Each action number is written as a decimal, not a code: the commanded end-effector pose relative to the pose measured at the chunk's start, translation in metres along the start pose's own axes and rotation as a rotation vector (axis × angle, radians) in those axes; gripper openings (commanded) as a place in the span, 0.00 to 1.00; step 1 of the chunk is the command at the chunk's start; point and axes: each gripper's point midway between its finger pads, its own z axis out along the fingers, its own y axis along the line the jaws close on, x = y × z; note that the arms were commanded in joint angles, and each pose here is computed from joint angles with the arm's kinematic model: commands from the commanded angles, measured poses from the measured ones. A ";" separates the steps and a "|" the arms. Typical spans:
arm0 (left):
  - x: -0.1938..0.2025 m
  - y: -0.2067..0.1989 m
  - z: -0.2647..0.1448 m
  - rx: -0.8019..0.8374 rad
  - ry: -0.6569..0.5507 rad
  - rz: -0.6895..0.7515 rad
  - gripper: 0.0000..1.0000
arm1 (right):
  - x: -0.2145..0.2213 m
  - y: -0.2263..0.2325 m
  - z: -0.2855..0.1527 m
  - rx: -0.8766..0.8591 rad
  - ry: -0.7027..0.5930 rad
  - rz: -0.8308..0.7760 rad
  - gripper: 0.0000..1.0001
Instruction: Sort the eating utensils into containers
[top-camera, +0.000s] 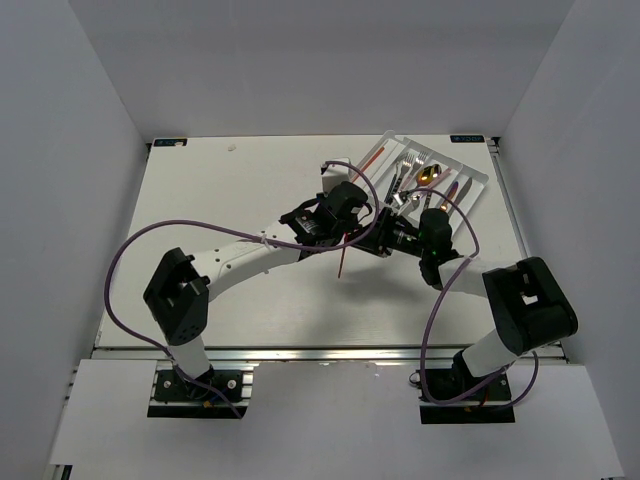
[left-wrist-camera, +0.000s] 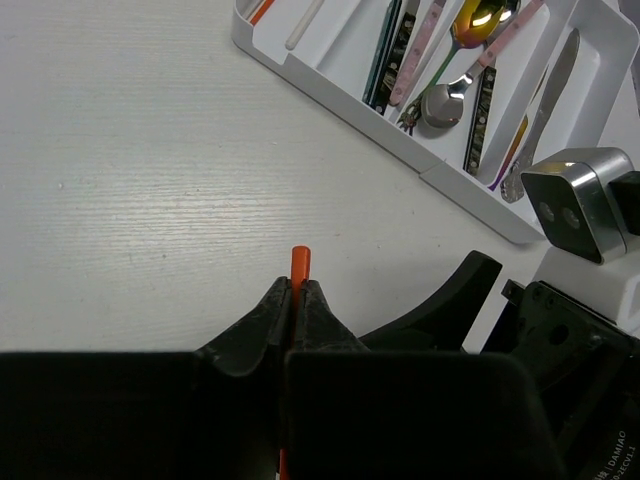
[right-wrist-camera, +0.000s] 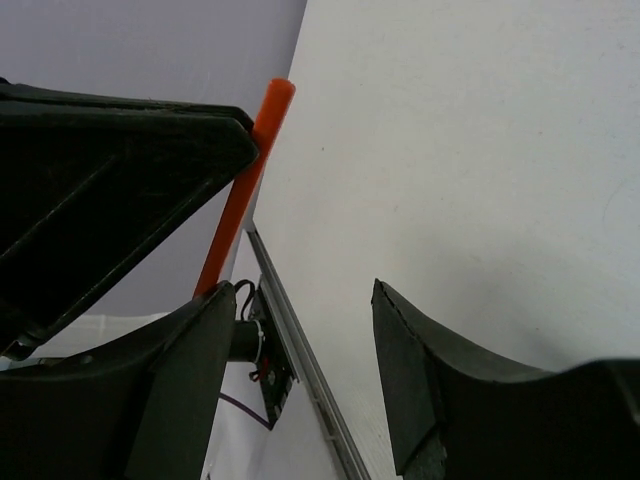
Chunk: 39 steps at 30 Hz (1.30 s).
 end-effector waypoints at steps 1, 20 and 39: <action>-0.023 -0.001 -0.014 0.022 -0.048 -0.043 0.00 | -0.021 0.022 0.004 -0.050 -0.074 -0.060 0.62; -0.042 0.076 -0.007 -0.114 -0.051 0.064 0.18 | -0.029 -0.050 -0.020 0.386 -0.175 -0.058 0.67; 0.019 0.127 0.114 0.115 0.448 0.439 0.71 | -0.045 -0.046 -0.051 0.513 -0.149 -0.233 0.71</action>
